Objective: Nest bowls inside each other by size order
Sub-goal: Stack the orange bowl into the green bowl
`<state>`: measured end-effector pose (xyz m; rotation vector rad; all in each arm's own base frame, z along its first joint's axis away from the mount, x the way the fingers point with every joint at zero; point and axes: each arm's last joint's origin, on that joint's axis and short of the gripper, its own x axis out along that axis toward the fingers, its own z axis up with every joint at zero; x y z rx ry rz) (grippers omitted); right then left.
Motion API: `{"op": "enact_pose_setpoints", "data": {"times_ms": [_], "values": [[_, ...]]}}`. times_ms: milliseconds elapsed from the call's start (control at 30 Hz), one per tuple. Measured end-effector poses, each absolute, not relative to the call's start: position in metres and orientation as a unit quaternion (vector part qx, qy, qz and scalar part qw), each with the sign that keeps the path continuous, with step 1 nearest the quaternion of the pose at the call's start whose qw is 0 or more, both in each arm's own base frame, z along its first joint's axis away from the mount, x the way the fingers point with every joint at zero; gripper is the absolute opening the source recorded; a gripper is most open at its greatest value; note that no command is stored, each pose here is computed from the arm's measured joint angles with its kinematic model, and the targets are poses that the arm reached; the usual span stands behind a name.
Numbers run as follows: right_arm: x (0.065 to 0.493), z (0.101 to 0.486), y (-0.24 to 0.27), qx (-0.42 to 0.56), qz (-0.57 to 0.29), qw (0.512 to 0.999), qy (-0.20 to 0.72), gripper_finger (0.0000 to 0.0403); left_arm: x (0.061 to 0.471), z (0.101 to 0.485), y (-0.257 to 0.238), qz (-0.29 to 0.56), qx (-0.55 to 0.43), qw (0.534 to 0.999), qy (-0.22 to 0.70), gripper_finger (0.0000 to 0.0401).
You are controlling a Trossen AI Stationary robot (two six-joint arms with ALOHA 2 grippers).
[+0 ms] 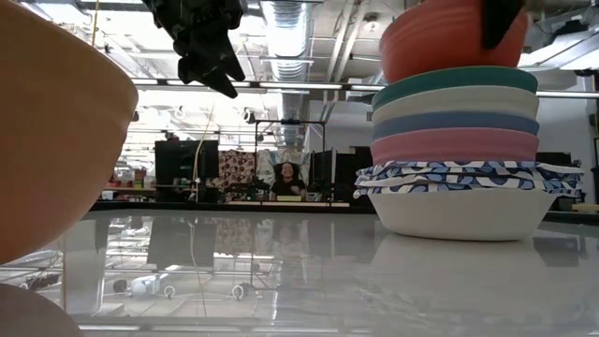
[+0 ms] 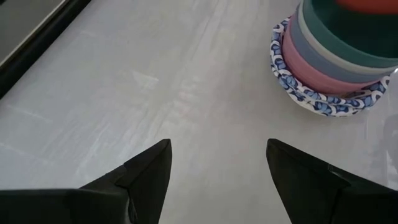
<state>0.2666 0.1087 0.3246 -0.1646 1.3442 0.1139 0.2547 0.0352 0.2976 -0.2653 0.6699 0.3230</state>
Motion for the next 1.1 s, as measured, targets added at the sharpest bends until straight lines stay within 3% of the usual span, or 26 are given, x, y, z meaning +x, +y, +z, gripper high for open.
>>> {"op": "enact_pose_setpoints", "data": {"times_ms": [300, 1100], "values": [[0.274, 0.321, 0.112, -0.060, 0.067, 0.799, 0.595, 0.0011, 0.255, 0.298, 0.035, 0.156, -0.125, 0.924, 0.327, 0.0251], [0.273, 0.300, 0.118, -0.043, 0.068, 0.794, 0.603, 0.0019, 0.255, 0.298, 0.035, 0.159, -0.129, 0.923, 0.326, 0.0251]]}}
